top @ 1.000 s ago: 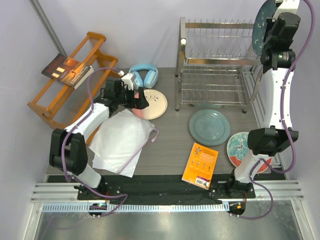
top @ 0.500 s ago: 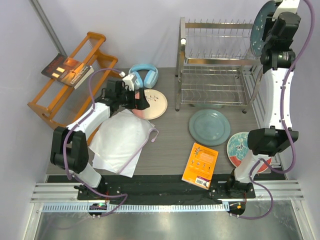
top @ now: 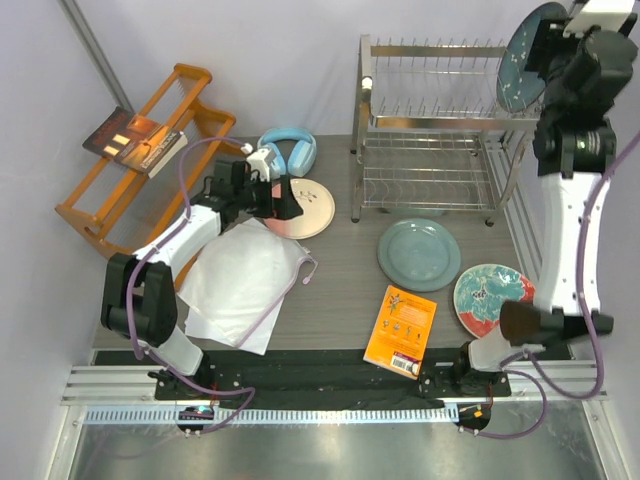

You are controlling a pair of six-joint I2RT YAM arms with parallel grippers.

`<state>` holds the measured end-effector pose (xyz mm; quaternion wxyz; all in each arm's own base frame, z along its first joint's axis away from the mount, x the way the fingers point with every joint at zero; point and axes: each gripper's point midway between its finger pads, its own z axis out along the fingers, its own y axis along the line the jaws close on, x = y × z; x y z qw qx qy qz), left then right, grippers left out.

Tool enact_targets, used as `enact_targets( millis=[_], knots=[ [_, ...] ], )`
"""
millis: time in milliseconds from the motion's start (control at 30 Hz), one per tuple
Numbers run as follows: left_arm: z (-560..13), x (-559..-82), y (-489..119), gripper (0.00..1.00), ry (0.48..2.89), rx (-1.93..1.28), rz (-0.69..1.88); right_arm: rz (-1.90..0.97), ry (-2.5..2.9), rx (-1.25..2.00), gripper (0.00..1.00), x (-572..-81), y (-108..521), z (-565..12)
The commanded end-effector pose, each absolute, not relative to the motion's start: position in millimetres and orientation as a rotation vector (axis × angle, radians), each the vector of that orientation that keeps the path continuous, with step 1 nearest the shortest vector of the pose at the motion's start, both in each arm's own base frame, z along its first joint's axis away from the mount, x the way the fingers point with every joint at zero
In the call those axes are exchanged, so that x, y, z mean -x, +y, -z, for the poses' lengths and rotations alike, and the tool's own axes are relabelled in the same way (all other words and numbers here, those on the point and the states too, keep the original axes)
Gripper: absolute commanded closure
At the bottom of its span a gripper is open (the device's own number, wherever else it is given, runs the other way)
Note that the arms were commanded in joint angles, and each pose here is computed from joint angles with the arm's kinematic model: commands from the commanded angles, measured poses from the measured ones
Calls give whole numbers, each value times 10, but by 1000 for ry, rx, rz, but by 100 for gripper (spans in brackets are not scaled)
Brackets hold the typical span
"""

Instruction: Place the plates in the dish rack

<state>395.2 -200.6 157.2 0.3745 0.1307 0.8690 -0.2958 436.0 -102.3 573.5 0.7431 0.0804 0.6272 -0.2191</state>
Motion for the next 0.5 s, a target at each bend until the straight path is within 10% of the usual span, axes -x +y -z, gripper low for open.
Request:
enact_targets(
  millis=[0, 467],
  knots=[
    [-1907, -3726, -2427, 0, 2108, -457, 1005, 286, 1333, -58, 30, -3564, -574, -5902],
    [-1345, -3413, -3648, 28, 2203, -350, 1445, -355, 2086, 71, 36, -2916, 396, -3015]
  ],
)
